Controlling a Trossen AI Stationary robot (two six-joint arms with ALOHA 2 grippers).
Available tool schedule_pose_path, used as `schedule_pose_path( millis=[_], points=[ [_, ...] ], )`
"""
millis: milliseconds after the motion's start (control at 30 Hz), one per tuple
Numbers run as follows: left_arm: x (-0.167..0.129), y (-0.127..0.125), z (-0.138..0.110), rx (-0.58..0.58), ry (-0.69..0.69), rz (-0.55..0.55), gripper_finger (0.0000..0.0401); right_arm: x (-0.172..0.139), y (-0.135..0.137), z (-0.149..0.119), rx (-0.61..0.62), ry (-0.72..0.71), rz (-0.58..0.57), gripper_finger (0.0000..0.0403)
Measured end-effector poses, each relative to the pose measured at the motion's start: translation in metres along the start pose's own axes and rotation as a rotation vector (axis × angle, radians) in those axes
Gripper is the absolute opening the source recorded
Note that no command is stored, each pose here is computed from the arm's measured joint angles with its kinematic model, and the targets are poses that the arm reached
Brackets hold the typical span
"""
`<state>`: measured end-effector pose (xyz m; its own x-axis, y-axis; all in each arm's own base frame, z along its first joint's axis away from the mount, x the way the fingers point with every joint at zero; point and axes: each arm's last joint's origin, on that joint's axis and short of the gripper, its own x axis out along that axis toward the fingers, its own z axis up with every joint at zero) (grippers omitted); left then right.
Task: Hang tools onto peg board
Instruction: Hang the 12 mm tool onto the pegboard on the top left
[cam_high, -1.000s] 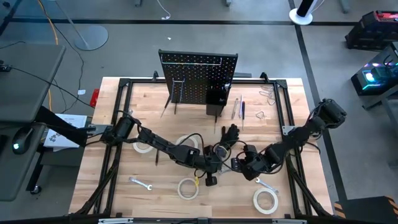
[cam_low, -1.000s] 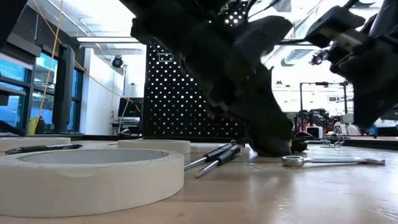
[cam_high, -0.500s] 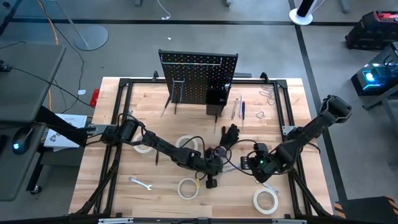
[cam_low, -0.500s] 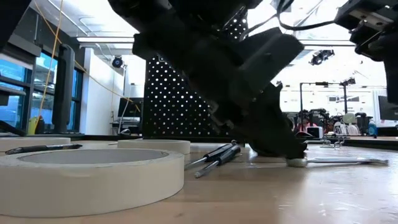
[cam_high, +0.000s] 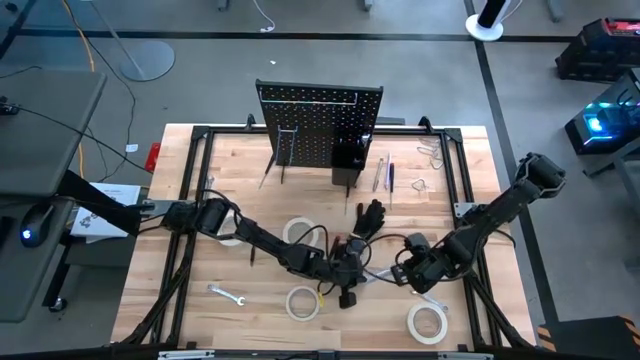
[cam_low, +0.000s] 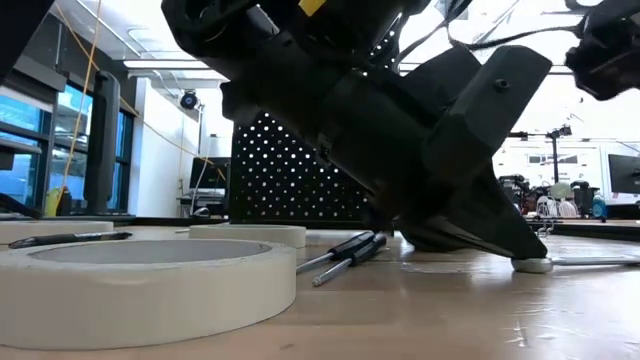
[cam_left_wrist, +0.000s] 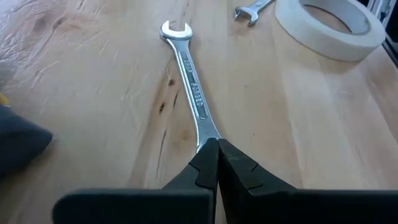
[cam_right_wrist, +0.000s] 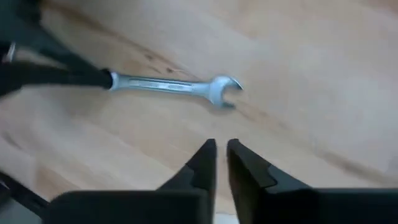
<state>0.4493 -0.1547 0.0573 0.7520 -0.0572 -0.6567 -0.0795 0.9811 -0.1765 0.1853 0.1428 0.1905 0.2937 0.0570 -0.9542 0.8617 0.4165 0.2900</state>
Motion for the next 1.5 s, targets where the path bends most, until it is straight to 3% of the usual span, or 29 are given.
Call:
schedule_pose_path(
  millis=[333, 467, 600, 700, 767, 900, 933, 1200, 1500],
  points=[
    [0.003, 0.000, 0.003, 0.049, -0.062, -0.020, 0.0000, 0.036, 0.009, 0.001, -1.039, 0.046, -0.066, 0.0223],
    [0.003, 0.002, 0.003, 0.042, -0.070, -0.005, 0.0000, 0.058, 0.014, 0.000, -1.242, 0.110, -0.063, 0.0243],
    [0.004, 0.003, 0.004, 0.028, -0.097, 0.012, 0.0000, 0.079, 0.017, 0.000, -1.282, 0.137, -0.083, 0.0243],
    [0.005, 0.003, 0.005, 0.022, -0.116, 0.017, 0.0000, 0.087, 0.020, 0.001, -1.264, 0.122, -0.098, 0.0220],
    [0.005, 0.003, 0.005, 0.019, -0.126, 0.035, 0.0000, 0.088, 0.020, 0.001, -1.265, 0.112, -0.100, 0.0179],
    [0.005, 0.004, 0.006, 0.001, -0.138, 0.050, 0.0000, 0.090, 0.023, 0.000, -1.254, 0.078, -0.085, 0.0040],
    [0.004, 0.004, 0.006, 0.003, -0.138, 0.048, 0.0000, 0.090, 0.023, -0.001, -1.242, 0.075, -0.082, 0.0025],
    [-0.017, 0.000, 0.029, 0.069, -0.161, 0.044, 0.0000, 0.089, 0.024, -0.004, -1.096, 0.075, -0.111, 0.0005],
    [-0.118, -0.003, 0.095, 0.316, -0.131, 0.197, 0.0000, 0.053, 0.044, 0.002, -0.958, 0.051, -0.167, 0.0005]
  ],
)
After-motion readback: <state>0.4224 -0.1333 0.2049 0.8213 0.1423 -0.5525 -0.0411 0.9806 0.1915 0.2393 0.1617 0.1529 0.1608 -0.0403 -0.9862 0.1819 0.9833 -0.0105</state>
